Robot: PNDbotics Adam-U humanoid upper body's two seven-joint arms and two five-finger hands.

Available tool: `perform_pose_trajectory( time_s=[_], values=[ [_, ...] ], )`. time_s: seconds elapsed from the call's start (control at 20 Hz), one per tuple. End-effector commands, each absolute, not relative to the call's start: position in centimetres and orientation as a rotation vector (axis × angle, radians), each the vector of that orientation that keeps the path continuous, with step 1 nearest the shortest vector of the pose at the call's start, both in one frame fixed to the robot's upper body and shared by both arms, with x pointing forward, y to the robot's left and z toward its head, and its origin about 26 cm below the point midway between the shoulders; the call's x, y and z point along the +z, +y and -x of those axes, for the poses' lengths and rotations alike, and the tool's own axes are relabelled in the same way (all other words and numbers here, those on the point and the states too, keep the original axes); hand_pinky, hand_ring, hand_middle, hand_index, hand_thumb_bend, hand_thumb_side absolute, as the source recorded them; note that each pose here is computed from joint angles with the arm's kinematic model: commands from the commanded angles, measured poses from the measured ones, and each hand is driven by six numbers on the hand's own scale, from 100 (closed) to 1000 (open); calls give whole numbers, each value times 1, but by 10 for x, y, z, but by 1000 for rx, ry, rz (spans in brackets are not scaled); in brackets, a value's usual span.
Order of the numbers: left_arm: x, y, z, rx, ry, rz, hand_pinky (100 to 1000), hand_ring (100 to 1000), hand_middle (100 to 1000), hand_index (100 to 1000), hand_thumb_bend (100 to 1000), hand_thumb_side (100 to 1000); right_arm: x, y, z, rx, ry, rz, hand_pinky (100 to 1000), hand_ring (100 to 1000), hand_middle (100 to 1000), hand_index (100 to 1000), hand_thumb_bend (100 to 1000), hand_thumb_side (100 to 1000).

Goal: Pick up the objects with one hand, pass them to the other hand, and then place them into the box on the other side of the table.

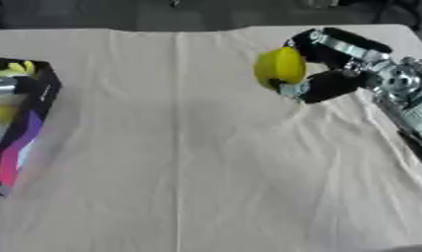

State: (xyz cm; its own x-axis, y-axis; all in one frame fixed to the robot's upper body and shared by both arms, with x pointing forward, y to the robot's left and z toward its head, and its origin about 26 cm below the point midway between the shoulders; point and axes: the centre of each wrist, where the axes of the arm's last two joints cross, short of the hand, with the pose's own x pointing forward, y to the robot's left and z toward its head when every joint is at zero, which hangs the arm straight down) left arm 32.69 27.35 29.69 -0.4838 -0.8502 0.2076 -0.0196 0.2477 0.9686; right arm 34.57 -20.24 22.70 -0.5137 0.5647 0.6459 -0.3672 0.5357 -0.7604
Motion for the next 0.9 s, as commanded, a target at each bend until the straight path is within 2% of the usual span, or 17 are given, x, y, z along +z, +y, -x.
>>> perform_pose_trajectory(
  time_s=[0.05,0.45,0.9],
  values=[
    [305,252,-320,-1437,-1755,-757,773,747,728,784,806,413,225,-182,-348,1193,-1802,150,771,599,459,558,100,100],
    [293,217,-328,-1580,-1674,-687,768,751,740,794,805,413,209,-141,-351,1173,-1863,141,773,605,472,575,100,100],
    [277,188,-347,-1726,-1568,-745,768,769,764,822,839,378,201,-101,-346,1148,-1925,98,780,609,475,578,100,100]
  ],
)
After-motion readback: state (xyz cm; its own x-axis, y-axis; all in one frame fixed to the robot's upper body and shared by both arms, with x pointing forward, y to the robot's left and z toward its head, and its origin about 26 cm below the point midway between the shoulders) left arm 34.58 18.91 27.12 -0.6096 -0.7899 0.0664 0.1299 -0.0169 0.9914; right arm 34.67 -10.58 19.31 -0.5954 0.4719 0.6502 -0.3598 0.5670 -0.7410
